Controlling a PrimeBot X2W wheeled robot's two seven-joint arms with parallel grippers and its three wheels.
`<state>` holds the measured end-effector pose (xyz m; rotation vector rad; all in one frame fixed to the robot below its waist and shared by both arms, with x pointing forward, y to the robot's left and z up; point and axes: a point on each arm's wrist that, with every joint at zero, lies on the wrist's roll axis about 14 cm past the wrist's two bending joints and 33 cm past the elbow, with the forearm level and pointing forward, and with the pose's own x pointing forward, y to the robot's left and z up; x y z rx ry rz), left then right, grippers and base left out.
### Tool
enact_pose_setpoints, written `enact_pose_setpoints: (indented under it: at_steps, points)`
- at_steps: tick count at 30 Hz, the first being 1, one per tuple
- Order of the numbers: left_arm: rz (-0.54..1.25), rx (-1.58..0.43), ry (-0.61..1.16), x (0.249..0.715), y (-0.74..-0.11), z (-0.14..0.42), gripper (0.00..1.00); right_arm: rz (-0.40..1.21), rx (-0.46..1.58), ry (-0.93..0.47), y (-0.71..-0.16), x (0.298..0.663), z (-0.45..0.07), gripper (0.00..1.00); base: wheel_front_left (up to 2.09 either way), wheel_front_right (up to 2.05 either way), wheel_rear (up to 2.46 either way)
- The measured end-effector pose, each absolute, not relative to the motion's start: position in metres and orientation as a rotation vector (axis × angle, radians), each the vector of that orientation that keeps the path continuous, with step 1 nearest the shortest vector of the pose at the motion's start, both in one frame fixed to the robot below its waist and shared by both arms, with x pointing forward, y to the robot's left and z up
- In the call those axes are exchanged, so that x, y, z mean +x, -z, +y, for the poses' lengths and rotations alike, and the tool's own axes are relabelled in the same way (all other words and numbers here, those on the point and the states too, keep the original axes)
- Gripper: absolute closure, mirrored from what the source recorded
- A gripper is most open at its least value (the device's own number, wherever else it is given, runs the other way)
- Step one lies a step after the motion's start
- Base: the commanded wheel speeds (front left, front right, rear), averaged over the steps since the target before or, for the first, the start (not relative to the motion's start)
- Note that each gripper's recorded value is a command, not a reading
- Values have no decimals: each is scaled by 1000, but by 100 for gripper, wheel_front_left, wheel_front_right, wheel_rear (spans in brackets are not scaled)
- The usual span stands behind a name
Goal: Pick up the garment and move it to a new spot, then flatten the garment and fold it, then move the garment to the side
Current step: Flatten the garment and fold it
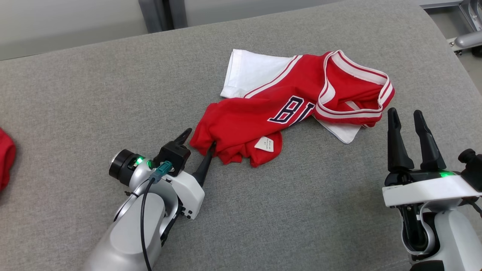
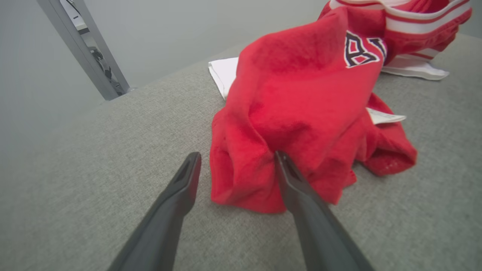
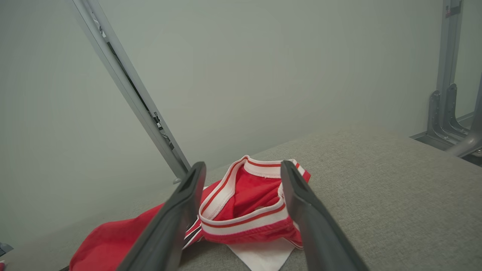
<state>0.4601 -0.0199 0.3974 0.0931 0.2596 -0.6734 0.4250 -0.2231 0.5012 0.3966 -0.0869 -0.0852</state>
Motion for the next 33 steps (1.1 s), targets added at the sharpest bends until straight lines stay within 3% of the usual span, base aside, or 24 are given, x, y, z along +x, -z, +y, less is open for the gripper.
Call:
enact_pose_setpoints:
  at_steps: [1,10,16,24,28,33]
  points:
    - [268,93,678,459,-395,-21,100,-91,398,86,-502,425,-223,0,0,0,0]
    - [246,65,623,466,-407,-9,100,-101,409,64,-504,430,-215,0,0,0,0]
    - [-15,37,480,493,-489,15,100,-124,415,37,-513,431,-206,0,0,0,0]
    - [-244,121,396,476,-555,43,100,-158,420,18,-527,425,-201,0,0,0,0]
    - [-296,167,375,475,-569,51,100,-165,428,19,-528,424,-201,0,0,0,0]
    - [-225,257,386,490,-558,56,100,-147,439,19,-521,428,-199,0,0,0,0]
